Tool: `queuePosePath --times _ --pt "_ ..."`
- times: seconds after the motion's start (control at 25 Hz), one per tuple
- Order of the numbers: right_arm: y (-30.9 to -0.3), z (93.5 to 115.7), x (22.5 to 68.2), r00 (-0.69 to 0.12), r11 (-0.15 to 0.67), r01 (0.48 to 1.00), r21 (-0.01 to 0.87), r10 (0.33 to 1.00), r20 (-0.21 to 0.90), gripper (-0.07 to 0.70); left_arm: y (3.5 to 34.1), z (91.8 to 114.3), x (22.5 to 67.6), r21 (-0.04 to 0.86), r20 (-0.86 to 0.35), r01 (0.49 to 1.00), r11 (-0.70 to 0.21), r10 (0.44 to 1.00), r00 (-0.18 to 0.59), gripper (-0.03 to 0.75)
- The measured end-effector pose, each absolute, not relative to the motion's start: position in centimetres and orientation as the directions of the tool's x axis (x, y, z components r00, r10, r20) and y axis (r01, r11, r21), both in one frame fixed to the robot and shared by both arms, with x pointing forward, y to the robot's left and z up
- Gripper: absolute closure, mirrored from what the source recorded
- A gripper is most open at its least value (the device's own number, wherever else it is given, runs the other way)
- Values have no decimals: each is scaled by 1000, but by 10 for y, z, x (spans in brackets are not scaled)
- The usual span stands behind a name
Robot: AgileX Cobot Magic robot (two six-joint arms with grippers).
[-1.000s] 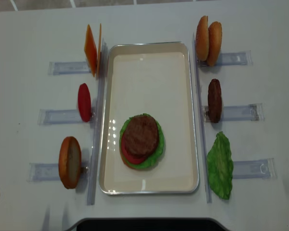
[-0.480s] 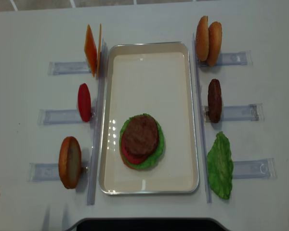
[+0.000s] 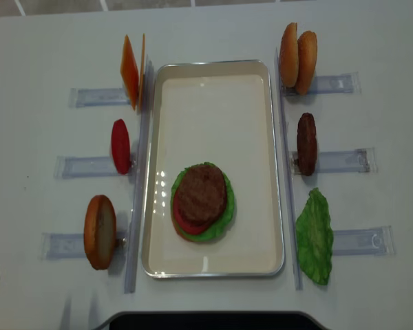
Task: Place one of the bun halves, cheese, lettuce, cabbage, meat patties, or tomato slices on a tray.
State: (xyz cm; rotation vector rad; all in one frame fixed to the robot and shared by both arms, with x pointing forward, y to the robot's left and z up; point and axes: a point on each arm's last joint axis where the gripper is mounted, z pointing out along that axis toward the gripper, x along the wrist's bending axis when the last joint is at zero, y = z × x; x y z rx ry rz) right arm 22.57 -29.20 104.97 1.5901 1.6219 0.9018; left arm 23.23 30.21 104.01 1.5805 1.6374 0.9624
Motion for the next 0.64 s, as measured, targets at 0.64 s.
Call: queuePosePath --times 0.64 --pt "-292 1048 229 -29 24 511 859 1000 -11 391 302 1040 232 858 32 514 0 998 -54 325"
